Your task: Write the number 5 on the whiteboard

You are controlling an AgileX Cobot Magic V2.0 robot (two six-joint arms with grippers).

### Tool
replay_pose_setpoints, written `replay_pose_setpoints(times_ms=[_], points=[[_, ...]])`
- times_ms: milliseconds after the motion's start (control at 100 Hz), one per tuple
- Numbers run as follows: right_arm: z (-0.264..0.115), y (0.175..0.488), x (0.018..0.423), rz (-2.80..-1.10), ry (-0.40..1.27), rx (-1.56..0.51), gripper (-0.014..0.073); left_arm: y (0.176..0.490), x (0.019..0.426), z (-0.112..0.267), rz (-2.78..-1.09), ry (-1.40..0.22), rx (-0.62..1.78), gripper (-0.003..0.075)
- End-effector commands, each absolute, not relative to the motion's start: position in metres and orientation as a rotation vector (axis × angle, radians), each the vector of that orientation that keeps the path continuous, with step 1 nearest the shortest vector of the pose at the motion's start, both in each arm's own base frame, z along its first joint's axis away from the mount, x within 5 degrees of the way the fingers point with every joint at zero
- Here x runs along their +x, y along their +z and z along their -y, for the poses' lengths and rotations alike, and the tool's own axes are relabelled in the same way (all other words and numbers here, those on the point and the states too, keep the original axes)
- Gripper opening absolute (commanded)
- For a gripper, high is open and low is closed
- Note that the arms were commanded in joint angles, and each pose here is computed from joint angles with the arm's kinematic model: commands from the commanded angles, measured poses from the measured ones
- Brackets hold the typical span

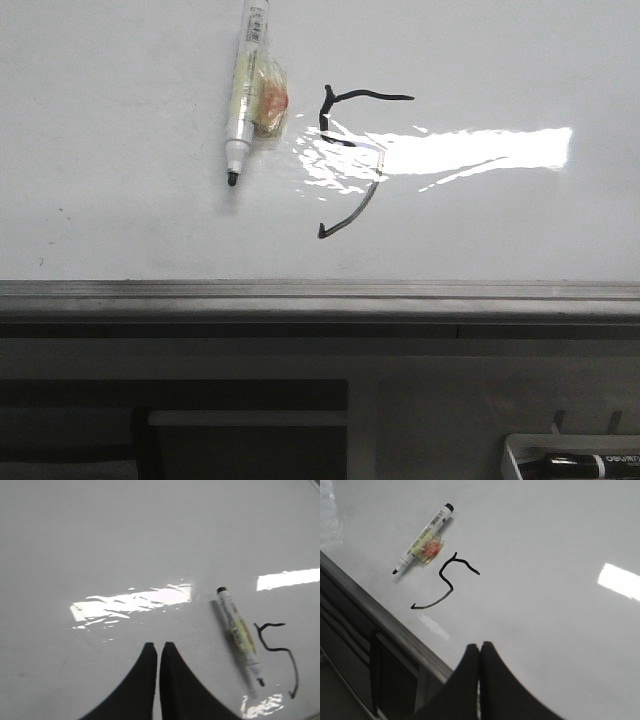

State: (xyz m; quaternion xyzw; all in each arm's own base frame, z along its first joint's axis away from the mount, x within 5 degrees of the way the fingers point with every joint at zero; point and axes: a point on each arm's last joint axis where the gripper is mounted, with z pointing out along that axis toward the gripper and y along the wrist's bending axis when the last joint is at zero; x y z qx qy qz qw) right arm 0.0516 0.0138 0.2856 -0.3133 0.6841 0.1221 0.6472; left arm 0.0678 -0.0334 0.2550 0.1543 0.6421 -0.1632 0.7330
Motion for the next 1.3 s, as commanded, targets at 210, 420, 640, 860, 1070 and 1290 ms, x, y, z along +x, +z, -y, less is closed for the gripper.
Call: replay_pose_setpoints(times_ms=[210,420,640,860,1070,1290], points=[[-0.015,0.297,0.051,-1.485,0.268,-0.714,-0.0062,0.228,0.062,0.021,-1.377,-0.295,0.224,-0.002],[-0.015,0.297,0.051,-1.485,0.268,-0.714,-0.0062,0.204,0.058,0.018,-1.53,-0.269,0.212,-0.002],[-0.015,0.297,0.051,-1.485,0.268,-0.714,-0.0062,0.184,0.05,0.018,-1.733,-0.279,0.21,-0.002],[-0.015,0.297,0.051,-1.485,0.268,-0.714,-0.0062,0.184,0.051,0.016,-1.733,-0.253,0.178,-0.002],[-0.015,0.297,0.051,-1.485,0.268,-0.714,-0.0062,0.184,0.051,0.016,-1.733,-0.253,0.178,-0.002],[-0.015,0.297,0.051,-1.485,0.268,-0.714,-0.0062,0.184,0.051,0.016,-1.733,-0.253,0.178,-0.002]])
